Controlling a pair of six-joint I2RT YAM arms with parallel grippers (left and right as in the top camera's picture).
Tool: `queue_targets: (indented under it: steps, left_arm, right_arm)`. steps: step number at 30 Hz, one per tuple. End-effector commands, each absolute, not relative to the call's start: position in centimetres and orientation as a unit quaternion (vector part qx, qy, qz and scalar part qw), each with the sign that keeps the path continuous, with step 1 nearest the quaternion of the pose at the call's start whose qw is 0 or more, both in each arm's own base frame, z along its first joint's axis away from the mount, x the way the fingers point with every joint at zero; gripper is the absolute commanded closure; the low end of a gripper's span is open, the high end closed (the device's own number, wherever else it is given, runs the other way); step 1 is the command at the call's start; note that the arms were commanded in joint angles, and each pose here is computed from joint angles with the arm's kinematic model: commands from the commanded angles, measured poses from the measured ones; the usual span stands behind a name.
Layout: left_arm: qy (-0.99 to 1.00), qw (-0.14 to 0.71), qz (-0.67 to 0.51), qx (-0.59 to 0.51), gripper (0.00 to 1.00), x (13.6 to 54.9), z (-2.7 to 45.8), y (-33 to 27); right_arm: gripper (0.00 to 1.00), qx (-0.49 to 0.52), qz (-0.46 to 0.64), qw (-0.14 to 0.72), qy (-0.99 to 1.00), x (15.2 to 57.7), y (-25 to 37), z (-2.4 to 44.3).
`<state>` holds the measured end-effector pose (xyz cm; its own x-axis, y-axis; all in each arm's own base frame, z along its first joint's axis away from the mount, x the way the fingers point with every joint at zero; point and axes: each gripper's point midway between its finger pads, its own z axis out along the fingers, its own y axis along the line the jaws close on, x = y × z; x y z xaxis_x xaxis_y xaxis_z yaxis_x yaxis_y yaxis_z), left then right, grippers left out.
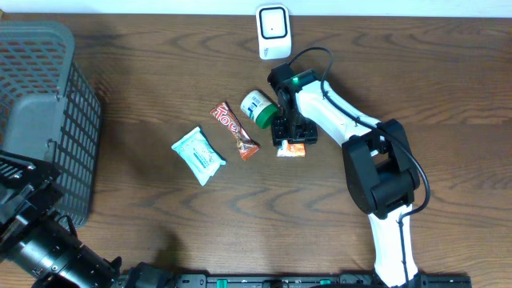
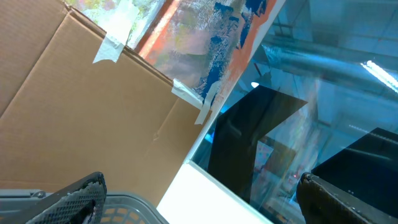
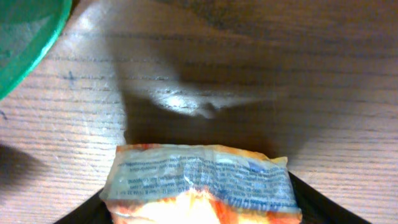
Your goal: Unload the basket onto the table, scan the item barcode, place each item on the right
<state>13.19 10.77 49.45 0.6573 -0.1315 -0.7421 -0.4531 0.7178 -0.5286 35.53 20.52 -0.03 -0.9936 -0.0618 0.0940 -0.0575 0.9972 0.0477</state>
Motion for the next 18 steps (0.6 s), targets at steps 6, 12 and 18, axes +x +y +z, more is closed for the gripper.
queue_targets:
  steps: [6, 12, 18]
  left_arm:
    - [0.396, 0.836, 0.099, -0.367, 0.02, 12.5, 49.8, 11.1]
    - [0.396, 0.836, 0.099, -0.367, 0.02, 12.5, 49.8, 11.1]
    - [0.396, 0.836, 0.099, -0.366, 0.02, 12.5, 49.7, 11.1]
  right_arm:
    - [0.41, -0.019, -0.025, 0.082, -0.996, 35.6, 18.2, -1.2]
    - [0.46, -0.077, -0.022, 0.097, -0.992, 36.6, 13.8, -1.1]
    - [0.23, -0.126, -0.017, 0.124, -0.984, 36.4, 9.9, -0.8]
